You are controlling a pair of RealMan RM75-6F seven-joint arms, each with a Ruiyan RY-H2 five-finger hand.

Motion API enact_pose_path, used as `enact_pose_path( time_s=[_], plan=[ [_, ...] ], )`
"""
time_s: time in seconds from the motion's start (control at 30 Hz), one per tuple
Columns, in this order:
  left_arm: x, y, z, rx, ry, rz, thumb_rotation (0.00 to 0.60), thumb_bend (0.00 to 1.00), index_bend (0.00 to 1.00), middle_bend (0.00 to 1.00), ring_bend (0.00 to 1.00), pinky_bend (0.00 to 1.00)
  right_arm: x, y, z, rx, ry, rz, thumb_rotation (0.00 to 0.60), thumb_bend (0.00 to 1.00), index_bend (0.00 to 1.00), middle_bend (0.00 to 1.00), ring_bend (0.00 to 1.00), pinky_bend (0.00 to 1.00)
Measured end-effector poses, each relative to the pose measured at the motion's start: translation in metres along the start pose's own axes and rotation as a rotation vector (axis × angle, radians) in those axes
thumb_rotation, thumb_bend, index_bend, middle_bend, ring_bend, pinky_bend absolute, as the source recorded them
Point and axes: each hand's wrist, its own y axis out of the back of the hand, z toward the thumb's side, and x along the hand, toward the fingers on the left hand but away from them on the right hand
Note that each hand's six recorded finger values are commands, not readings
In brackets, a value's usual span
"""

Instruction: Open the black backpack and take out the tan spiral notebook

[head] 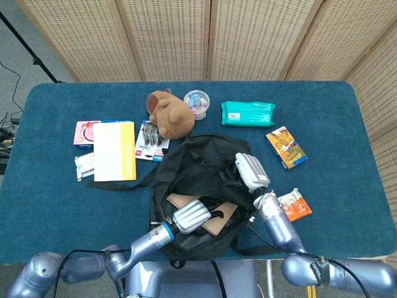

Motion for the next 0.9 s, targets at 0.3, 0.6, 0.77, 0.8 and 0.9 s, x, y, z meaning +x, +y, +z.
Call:
enact_pose_path(
  time_s=[0.3, 0.6, 0.77, 0.8, 0.9],
  plan=[
    [-0.0007, 0.0004, 0.0023, -0.014, -0.008, 0.002, 0.600, 1.00, 0.34, 0.08, 0.13, 0.19, -0.0007, 0.0016, -0.0017, -0.005, -0.002, -0.001, 0.600, 0.65, 0.72, 0.65, 0.57, 0.63],
    [-0.0010, 0.0050, 0.0044, -0.033, -0.011, 0.010, 0.600, 1.00, 0.34, 0.08, 0.13, 0.19, -0.0006, 0.0037, -0.0004, -0.007, 0.001, -0.007, 0.600, 0.65, 0.72, 0.65, 0.57, 0.63],
    [0.0014, 0.0064, 0.0034, -0.030, -0.003, 0.013, 0.600, 1.00, 0.34, 0.08, 0.13, 0.19, -0.0001, 0.0044, -0.0003, -0.009, 0.000, -0.007, 0.600, 0.65, 0.72, 0.65, 0.57, 0.63],
    [0.0020, 0.0067, 0.0032, -0.030, -0.001, 0.015, 0.600, 1.00, 0.34, 0.08, 0.13, 0.19, 0.0000, 0.0043, -0.0003, -0.009, 0.000, -0.006, 0.600, 0.65, 0.72, 0.65, 0.57, 0.63],
    [0.0038, 0.0088, 0.0028, -0.032, 0.003, 0.024, 0.600, 1.00, 0.34, 0.08, 0.13, 0.19, 0.0001, 0.0043, -0.0002, -0.008, 0.000, -0.005, 0.600, 0.65, 0.72, 0.65, 0.57, 0.63]
  ],
)
